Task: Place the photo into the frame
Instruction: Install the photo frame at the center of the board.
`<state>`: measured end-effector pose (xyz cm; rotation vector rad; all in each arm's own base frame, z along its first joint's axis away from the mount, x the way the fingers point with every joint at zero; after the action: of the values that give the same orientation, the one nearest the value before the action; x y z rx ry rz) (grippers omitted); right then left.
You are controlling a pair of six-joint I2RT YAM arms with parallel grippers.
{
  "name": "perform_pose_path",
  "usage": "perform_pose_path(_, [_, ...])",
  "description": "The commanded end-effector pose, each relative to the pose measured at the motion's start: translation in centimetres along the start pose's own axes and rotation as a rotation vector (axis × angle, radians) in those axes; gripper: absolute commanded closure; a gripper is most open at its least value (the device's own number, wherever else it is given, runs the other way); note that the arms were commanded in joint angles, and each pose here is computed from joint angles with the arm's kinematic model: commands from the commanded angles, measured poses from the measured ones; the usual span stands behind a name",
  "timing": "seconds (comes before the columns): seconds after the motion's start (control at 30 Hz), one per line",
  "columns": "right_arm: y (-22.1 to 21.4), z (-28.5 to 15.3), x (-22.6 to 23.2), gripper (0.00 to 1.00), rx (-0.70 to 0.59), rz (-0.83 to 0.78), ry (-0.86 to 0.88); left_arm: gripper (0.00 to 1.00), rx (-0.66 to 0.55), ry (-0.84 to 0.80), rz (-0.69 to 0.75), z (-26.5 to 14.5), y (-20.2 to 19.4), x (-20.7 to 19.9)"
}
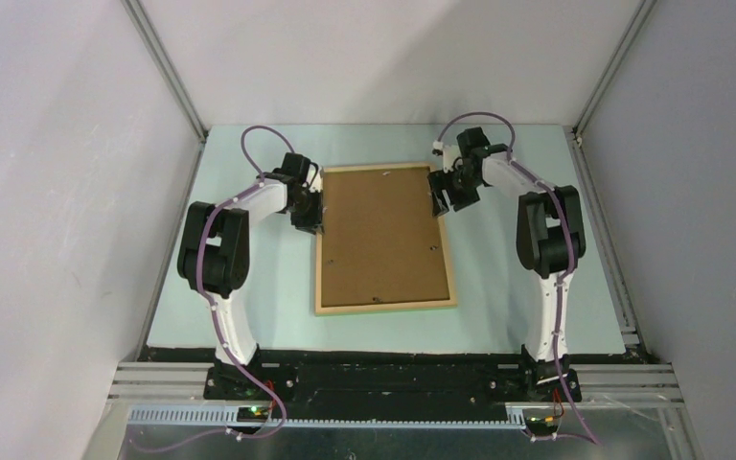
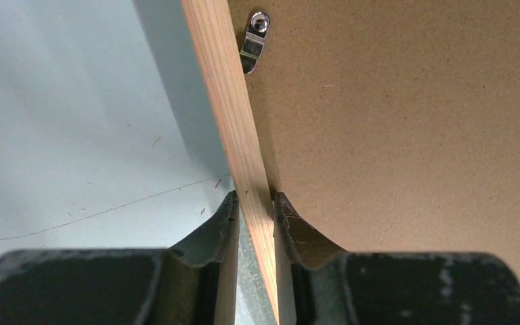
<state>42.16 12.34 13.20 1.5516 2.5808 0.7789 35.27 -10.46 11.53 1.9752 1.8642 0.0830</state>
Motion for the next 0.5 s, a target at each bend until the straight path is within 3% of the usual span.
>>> perform_pose_path(0.0, [-0.5,-2.2,1.7,0.26,-0.076,-0.054,0.033,1.0,0.016,-0.017,0.033,0.8,-0.4,-0.1])
perform_pose_path(0.47, [-4.5,-1.3,4.4,0.29,0.01,-0.041,-0.039,1.0,0.019,-0.018,0.037,0.9,-0.3,-0.1])
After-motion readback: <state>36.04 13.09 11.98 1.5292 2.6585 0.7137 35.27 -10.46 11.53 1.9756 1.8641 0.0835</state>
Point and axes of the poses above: each gripper's point midway between its finger pads, its own z axis out along the fingers, its own x axis along the line the jaws close on, y = z × x, the point moved 10 cm from there along -z, back along the fingers, and after that the axes turned 2 degrees about -z, right-handed, at the moved point
